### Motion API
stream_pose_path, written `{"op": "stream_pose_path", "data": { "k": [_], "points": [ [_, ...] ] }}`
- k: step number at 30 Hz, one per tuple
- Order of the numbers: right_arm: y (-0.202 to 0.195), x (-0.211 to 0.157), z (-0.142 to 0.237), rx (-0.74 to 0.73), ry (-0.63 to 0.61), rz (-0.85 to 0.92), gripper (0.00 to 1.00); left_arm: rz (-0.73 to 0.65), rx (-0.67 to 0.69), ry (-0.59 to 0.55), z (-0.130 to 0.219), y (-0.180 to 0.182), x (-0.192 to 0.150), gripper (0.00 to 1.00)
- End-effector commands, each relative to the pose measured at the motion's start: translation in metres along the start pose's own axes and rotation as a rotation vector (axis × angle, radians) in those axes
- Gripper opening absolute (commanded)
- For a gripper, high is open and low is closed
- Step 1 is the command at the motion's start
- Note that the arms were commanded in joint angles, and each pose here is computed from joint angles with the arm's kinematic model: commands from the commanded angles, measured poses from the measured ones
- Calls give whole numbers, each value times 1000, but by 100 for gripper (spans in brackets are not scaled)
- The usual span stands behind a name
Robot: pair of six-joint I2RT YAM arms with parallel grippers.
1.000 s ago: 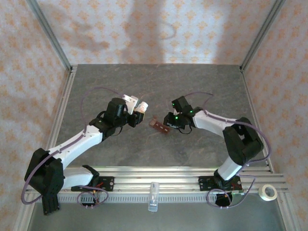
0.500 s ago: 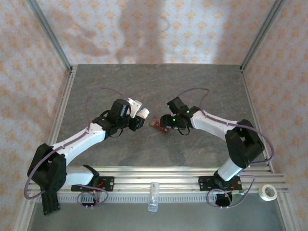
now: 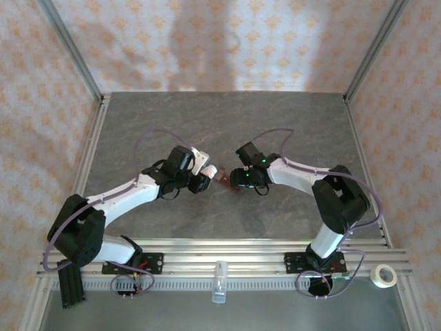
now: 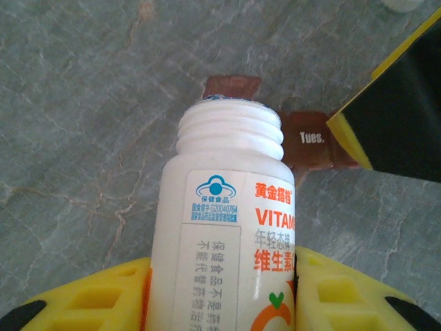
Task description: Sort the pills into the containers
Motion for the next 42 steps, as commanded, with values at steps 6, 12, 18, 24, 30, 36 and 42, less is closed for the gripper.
{"op": "stream_pose_path", "data": {
  "k": [6, 12, 18, 24, 30, 36, 42],
  "points": [
    [-9, -1, -8, -40, -14, 8, 71, -1, -27, 55, -6, -5, 4, 0],
    [-11, -4, -10, -42, -10, 3, 71, -5, -41, 85, -12, -7, 4, 0],
    [-13, -6, -12, -45, -7, -3, 70, -8, -49, 126, -20, -8, 3, 0],
    [-15, -7, -14, -52, -4, -5, 70, -11, -48, 169, -24, -7, 2, 0],
    [-16, -8, -15, -53, -3, -8, 70, -17, -38, 206, -26, -5, 0, 0],
    [-18, -9, -16, -57, -1, -11, 70, -31, -21, 266, -27, -2, -3, 0],
    [-19, -10, -17, -59, 1, -15, 69, -47, -14, 307, -27, 0, -2, 0]
  ]
}}
Point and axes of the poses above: each hand's point on the last joint's axis, 136 mm out from that joint toward the fingers, its own z axis back along the fingers, its own y axis along the line the jaws close on, x = y × z, the point moved 1 cm from there along z, back along the fingers, and after that the axes turned 11 degrees about -z, right-handed, at the moved point
